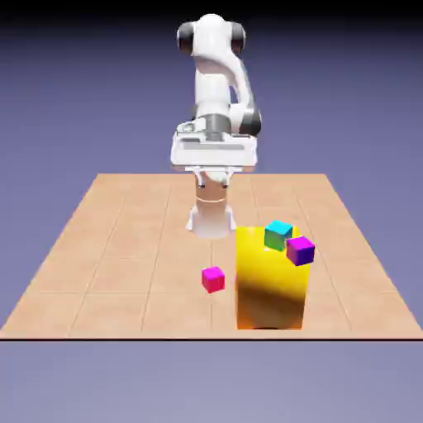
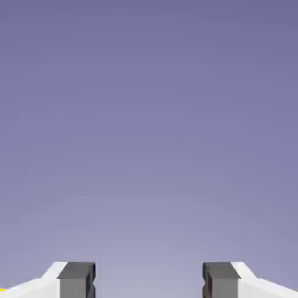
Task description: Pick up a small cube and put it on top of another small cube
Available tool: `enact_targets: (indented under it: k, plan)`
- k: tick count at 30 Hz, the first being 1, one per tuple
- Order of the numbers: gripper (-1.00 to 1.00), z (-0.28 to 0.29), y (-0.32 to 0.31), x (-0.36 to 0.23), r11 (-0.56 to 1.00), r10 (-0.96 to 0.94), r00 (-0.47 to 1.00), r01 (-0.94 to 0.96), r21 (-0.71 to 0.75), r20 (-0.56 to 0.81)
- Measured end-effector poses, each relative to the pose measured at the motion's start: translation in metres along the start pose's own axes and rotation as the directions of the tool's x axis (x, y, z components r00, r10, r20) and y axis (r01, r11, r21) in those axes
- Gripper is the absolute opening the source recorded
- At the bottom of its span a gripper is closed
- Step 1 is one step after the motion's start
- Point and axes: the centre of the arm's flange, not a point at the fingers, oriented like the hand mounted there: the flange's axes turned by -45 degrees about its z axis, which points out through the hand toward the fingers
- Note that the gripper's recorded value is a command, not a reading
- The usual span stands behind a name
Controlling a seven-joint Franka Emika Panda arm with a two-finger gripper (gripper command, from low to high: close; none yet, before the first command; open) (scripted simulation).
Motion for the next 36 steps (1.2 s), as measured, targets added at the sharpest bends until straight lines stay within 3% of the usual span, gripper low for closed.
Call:
enact_targets:
  k: [6,13,16,26,27,36]
  plan:
    - [0.00,0.079,0.025,-0.076,0.997,-0.071,0.939,0.061,0.041,0.337]
    - [0.00,0.141,0.024,-0.192,0.971,-0.236,0.705,0.145,0.189,0.669]
    - [0.00,0.150,-0.044,-0.226,0.897,-0.443,0.591,0.290,0.335,0.674]
    - [0.00,0.197,-0.041,-0.279,0.901,-0.434,0.592,0.284,0.329,0.679]
    - [-1.00,0.197,-0.041,-0.279,0.901,-0.434,0.592,0.284,0.329,0.679]
    - [-1.00,0.157,-0.040,-0.233,0.901,-0.434,0.592,0.284,0.328,0.679]
